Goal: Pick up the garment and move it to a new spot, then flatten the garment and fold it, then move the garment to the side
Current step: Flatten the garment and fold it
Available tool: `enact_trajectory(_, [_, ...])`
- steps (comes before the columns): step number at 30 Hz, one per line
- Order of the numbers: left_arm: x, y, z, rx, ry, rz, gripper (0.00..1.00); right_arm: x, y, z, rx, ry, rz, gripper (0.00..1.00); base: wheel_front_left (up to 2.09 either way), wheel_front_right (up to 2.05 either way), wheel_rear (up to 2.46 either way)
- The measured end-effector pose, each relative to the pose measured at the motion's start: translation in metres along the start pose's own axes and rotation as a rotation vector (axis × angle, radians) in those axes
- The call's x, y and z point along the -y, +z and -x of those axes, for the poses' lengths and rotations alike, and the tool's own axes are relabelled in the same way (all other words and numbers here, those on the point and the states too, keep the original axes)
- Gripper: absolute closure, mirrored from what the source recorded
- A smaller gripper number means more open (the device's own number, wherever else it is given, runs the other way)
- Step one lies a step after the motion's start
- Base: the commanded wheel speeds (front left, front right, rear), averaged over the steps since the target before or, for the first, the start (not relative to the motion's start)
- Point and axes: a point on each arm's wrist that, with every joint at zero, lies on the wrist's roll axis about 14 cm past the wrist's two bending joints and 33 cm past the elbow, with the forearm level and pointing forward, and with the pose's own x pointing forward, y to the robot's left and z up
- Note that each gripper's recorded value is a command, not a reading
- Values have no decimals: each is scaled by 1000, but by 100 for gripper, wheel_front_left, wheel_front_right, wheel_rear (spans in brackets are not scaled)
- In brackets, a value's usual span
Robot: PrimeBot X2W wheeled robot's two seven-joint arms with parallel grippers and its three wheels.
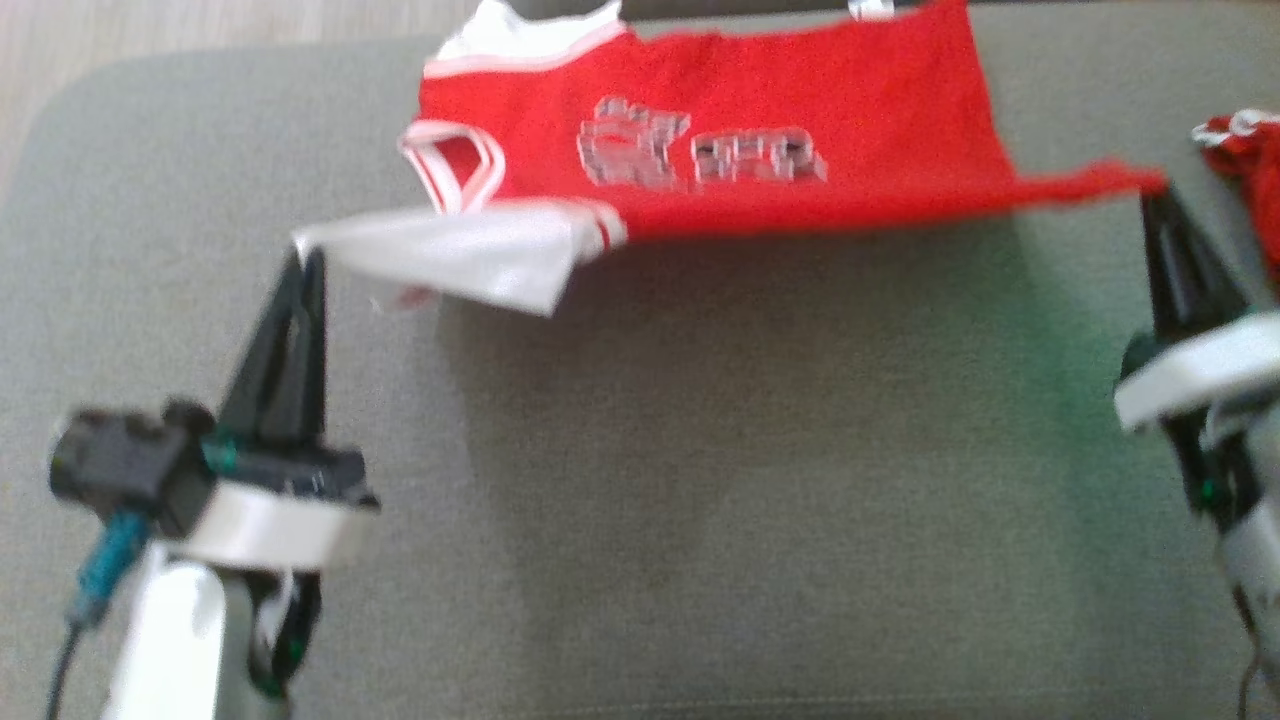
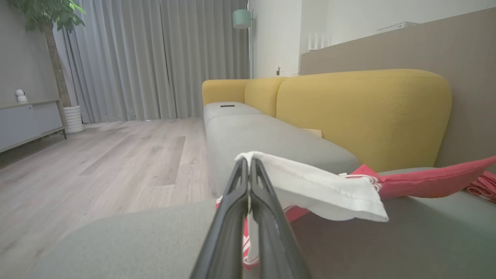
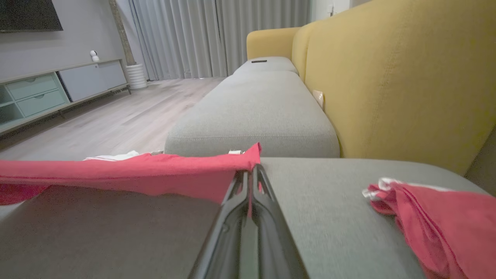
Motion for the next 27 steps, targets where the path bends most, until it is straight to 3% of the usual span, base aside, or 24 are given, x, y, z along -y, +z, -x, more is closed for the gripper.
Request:
enact_trajectory(15, [19, -21, 81, -135, 67, 68, 100, 9, -48, 101, -124, -87, -86, 100, 0, 0, 0])
enact_trajectory(27, [26, -53, 64, -204, 63, 125, 100, 10, -73, 97, -230, -126, -115, 100, 0, 0, 0])
